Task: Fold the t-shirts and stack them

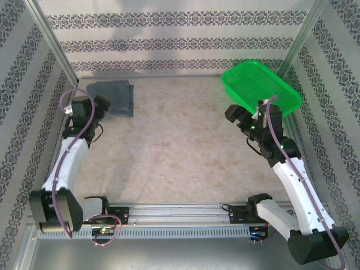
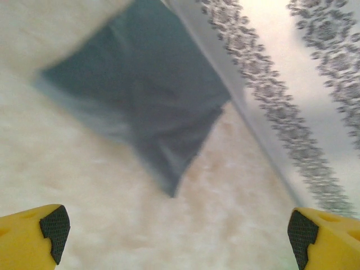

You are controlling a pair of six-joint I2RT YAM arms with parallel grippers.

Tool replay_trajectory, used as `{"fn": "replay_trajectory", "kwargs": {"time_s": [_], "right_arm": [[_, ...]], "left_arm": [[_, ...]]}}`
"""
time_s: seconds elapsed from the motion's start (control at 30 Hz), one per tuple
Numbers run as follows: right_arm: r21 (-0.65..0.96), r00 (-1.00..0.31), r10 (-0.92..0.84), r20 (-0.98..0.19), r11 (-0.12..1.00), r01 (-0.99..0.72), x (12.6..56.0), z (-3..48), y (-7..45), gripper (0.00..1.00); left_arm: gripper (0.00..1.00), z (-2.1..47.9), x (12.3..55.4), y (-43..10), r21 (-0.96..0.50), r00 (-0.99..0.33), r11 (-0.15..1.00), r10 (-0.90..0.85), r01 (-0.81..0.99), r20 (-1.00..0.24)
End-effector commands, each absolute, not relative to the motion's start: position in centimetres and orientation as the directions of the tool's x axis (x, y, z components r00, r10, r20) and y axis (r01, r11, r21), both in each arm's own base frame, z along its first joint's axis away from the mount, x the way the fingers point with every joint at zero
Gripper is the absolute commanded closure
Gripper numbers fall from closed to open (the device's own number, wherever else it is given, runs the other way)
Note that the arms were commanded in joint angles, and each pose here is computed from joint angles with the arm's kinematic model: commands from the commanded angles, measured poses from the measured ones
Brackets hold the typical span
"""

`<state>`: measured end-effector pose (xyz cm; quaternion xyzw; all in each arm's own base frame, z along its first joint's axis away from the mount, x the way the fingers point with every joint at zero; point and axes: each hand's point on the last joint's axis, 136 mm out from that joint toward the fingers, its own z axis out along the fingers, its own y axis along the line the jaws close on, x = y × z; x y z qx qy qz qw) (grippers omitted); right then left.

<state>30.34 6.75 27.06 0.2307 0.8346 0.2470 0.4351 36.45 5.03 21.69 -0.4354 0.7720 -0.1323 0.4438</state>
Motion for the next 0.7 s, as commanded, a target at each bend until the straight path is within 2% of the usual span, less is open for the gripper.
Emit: {"fn": "replay_trajectory", "kwargs": {"time_s": [0.0,0.07,0.2,0.37,0.53,0.57,0.63,0.67], "right_arm": [[0.232,-0.456,0.369,-0.81,0.916,0.328,29.5,22.3,0.3,0.02],[0.1,-0.426,0.233,-0.874,0.945,0.311,29.9,20.7,-0.9,0.02],[-0.051,-0.453,0.097,-0.886,0.952,0.303,30.1,16.7,-2.4,0.02],[-0.028,-0.469,0.106,-0.877,0.962,0.27,31.8,12.3,-2.6,0.02],[0.013,-0.405,0.113,-0.907,0.97,0.242,34.7,11.8,-2.7,0.02],[0.041,-0.367,0.14,-0.919,0.964,0.263,35.1,12.0,-3.1,0.02],[0.089,-0.323,0.185,-0.928,0.952,0.292,35.9,12.2,-4.2,0.02],[0.098,-0.312,0.191,-0.931,0.952,0.291,36.3,12.3,-4.4,0.02]], "left_arm": [[0.0,16.8,30.5,7.7,-0.148,-0.438,0.763,-0.506,-0.629,-0.743],[0.0,16.2,30.1,7.8,-0.061,-0.449,0.841,-0.348,-0.538,-0.823],[0.0,13.7,29.9,6.9,0.002,-0.404,0.919,-0.172,-0.394,-0.899],[0.0,10.3,31.5,6.4,-0.048,-0.442,0.925,-0.226,-0.378,-0.868],[0.0,11.1,35.2,6.6,-0.149,-0.283,0.917,-0.264,-0.371,-0.922],[0.0,11.4,36.1,6.5,-0.139,-0.259,0.927,-0.237,-0.348,-0.936],[0.0,11.3,36.9,6.3,-0.094,-0.3,0.941,-0.197,-0.325,-0.933],[0.0,11.4,36.8,6.8,-0.096,-0.248,0.935,-0.188,-0.34,-0.95]]}}
